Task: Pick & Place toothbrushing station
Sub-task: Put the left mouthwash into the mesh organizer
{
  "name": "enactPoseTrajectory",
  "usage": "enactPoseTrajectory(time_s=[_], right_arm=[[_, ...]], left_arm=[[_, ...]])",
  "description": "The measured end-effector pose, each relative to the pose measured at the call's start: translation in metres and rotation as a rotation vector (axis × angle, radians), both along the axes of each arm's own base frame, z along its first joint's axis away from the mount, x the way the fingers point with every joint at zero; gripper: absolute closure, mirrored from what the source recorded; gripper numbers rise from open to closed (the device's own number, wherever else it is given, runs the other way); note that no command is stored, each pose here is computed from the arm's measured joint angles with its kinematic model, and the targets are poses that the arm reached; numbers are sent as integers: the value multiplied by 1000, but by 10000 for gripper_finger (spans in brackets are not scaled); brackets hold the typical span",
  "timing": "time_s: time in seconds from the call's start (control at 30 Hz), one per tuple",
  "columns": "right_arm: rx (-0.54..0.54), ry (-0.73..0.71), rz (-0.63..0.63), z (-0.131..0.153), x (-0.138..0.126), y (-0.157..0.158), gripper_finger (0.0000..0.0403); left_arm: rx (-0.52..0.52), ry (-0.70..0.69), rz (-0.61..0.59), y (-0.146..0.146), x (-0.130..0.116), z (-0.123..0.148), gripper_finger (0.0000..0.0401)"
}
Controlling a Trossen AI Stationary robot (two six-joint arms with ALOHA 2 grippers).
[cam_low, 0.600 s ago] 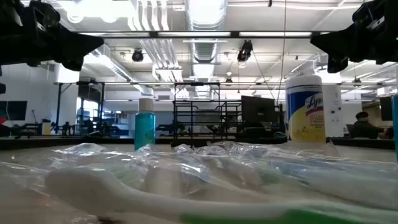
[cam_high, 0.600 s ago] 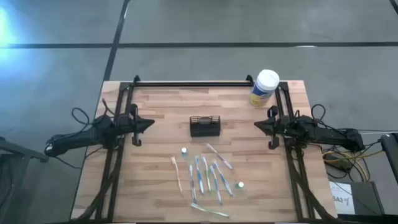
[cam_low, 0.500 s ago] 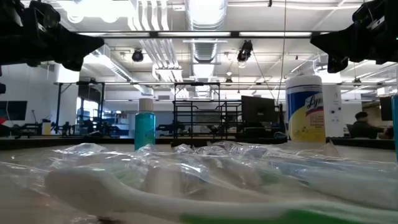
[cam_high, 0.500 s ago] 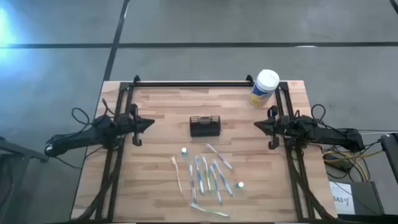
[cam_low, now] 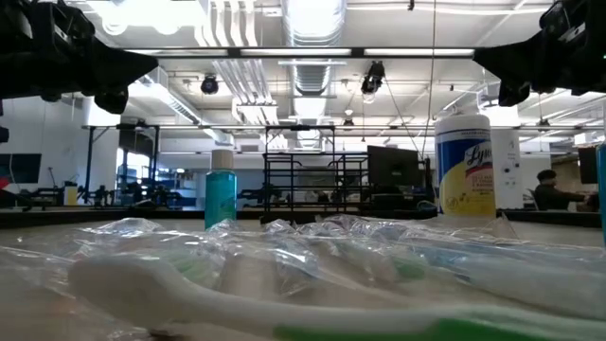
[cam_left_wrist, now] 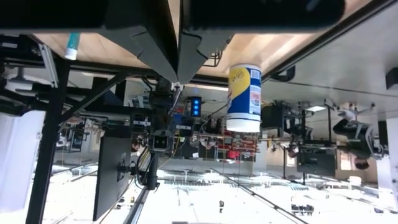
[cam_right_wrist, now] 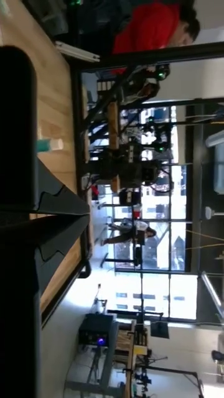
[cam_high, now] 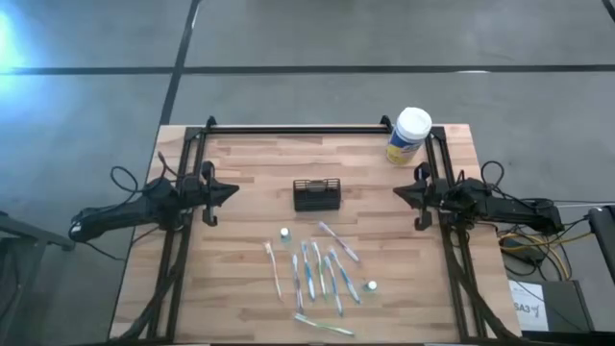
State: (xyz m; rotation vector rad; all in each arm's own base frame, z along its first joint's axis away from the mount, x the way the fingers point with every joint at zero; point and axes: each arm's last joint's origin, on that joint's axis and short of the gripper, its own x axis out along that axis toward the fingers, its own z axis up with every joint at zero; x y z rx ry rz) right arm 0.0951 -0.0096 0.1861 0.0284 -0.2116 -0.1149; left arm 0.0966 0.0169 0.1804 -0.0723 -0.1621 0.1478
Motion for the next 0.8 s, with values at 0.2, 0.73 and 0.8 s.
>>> enactPoseTrajectory(time_s=[0.2, 0.73, 0.8], right_arm=[[42, -152, 20, 14, -4, 0, 394], [107, 289, -24, 108, 24, -3, 394], [120, 384, -15, 118, 35, -2, 394]], left_arm=[[1, 1, 0, 0, 0, 0, 389], [-37, 43, -4, 0, 1, -5, 389], [-49, 39, -5, 0, 1, -4, 389]])
